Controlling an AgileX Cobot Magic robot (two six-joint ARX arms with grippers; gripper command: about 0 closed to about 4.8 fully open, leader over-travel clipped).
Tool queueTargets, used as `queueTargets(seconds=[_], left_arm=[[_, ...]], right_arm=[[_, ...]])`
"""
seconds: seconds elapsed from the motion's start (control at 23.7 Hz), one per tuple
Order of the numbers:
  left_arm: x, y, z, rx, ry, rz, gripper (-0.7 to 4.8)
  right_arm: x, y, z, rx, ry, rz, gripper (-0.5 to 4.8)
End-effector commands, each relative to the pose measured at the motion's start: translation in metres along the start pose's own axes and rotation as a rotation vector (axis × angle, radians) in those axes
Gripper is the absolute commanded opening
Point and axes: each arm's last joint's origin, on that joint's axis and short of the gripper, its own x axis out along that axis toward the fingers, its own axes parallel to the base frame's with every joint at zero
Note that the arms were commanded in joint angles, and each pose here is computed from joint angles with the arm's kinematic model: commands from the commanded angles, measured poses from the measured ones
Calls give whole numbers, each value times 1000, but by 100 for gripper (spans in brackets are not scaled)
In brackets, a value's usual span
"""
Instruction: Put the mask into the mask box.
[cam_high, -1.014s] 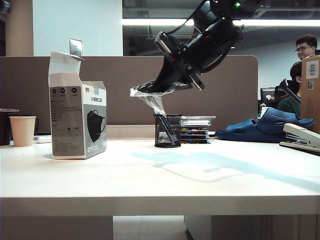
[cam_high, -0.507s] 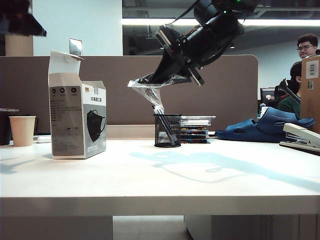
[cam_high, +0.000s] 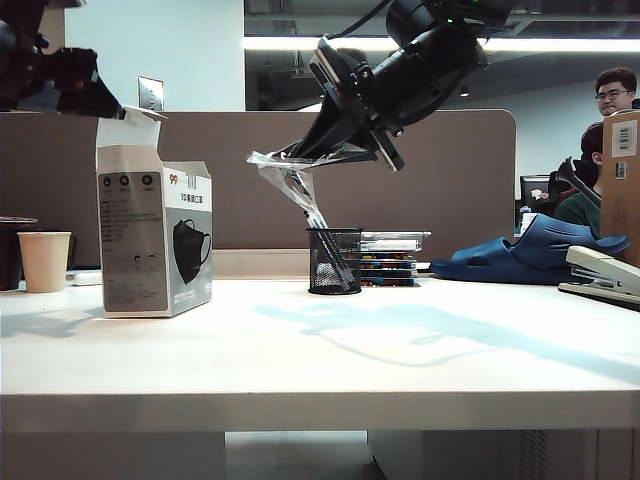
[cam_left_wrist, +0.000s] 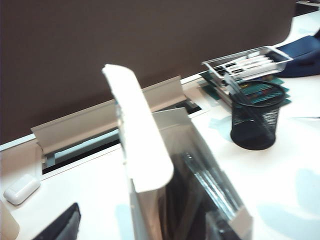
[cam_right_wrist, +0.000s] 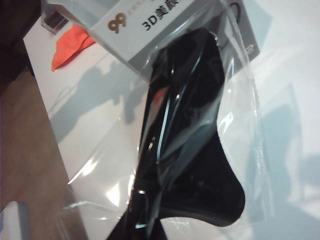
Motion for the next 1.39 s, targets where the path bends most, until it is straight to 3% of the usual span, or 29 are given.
queueTargets(seconds=[0.04, 0.13, 0.25, 0.55, 0.68, 1.18, 1.39], left_arm=[[7, 3, -1, 16, -26, 11, 308], [11, 4, -5, 19, -29, 34, 293], [18, 6, -9, 25, -54, 40, 203], [22, 8, -10, 31, -68, 43, 90], [22, 7, -8, 40, -91, 25, -10], [21, -1, -6, 6, -168, -277, -7], [20, -4, -5, 13, -196, -397, -7]], right_arm=[[-1, 8, 4, -16, -12, 24, -2], [3, 12, 3, -21, -5, 52, -2], [4, 21, 8, -25, -10, 79, -3], [3, 45, 28, -92, -55, 91, -3], [2, 54, 34, -79, -72, 106, -3], [5, 58, 28, 36, -3, 175, -2], [5, 60, 26, 190, 42, 242, -3]])
